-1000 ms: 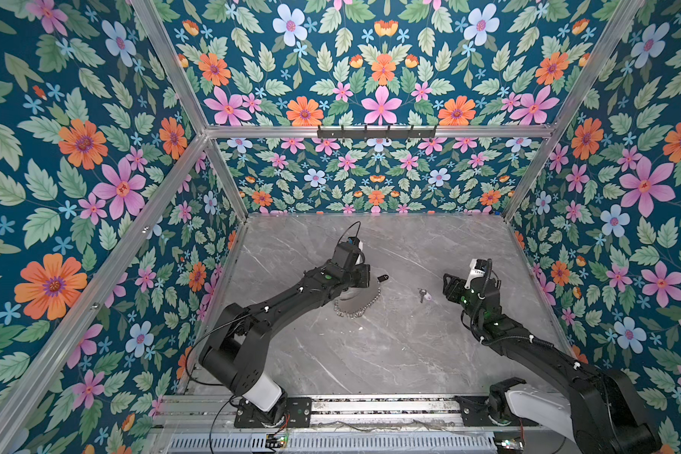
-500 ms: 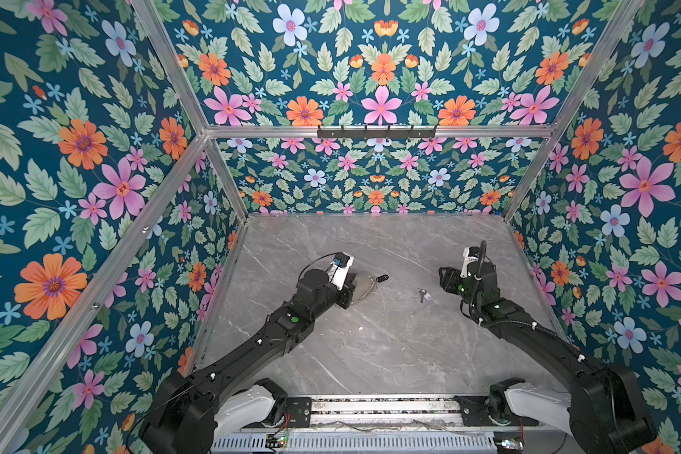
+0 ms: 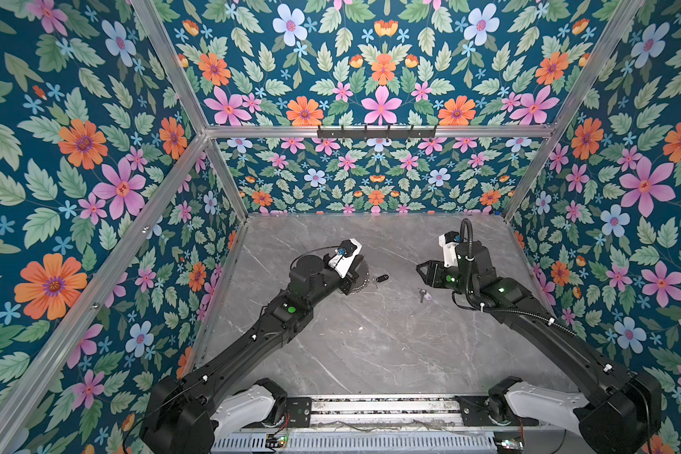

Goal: Put the keys on the keyring
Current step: 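Lift the keyring with the left gripper while the right gripper rises to meet it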

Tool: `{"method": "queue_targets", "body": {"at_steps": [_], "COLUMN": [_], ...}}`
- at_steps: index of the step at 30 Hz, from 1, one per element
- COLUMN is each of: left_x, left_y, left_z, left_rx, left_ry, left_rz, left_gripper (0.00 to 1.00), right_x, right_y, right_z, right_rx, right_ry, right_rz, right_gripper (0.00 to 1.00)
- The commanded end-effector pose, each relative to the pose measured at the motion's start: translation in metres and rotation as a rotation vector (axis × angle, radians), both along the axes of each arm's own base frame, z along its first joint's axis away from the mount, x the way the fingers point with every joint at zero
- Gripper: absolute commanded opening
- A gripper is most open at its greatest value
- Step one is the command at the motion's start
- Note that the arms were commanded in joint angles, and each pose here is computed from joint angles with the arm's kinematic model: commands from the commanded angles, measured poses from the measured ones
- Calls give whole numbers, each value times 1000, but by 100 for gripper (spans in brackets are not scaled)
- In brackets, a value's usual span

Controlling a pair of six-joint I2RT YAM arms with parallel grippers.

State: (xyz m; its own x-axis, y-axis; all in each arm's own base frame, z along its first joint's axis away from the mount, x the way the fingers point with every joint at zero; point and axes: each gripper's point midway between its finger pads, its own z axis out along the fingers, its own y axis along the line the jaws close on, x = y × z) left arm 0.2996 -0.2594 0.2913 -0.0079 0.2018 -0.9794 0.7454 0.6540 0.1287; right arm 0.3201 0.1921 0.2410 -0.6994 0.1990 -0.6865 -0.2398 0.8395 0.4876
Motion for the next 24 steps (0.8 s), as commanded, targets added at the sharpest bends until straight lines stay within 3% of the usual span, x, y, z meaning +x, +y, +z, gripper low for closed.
{"method": "queue_targets", "body": {"at_steps": [1, 4, 11, 16, 20, 24], "left_x": [-9, -1, 10, 18, 34, 38], "left_y": [-15, -14, -23, -27, -17, -11], "left_z": [12, 19, 43, 63, 71, 85], "left_rx": [-55, -131, -263, -385, -428, -512], "left_ry": [-14, 42, 100, 129, 136, 177], "left_rz": [-120, -145, -231, -272, -198, -196], "left_gripper": [0, 0, 0, 4, 6, 2], "right_x": [1, 5, 21, 42, 58, 71], "right_y": [20, 30, 38, 62, 75, 80], "right_z": [21, 40, 98, 128, 141, 155], "right_rx": [88, 142, 114, 190, 239, 258], "right_ry": [-38, -72, -184, -202, -204, -233], "right_rz": [75, 104, 141, 192, 199, 190], "right_gripper": [46, 38, 37, 34, 26, 24]}}
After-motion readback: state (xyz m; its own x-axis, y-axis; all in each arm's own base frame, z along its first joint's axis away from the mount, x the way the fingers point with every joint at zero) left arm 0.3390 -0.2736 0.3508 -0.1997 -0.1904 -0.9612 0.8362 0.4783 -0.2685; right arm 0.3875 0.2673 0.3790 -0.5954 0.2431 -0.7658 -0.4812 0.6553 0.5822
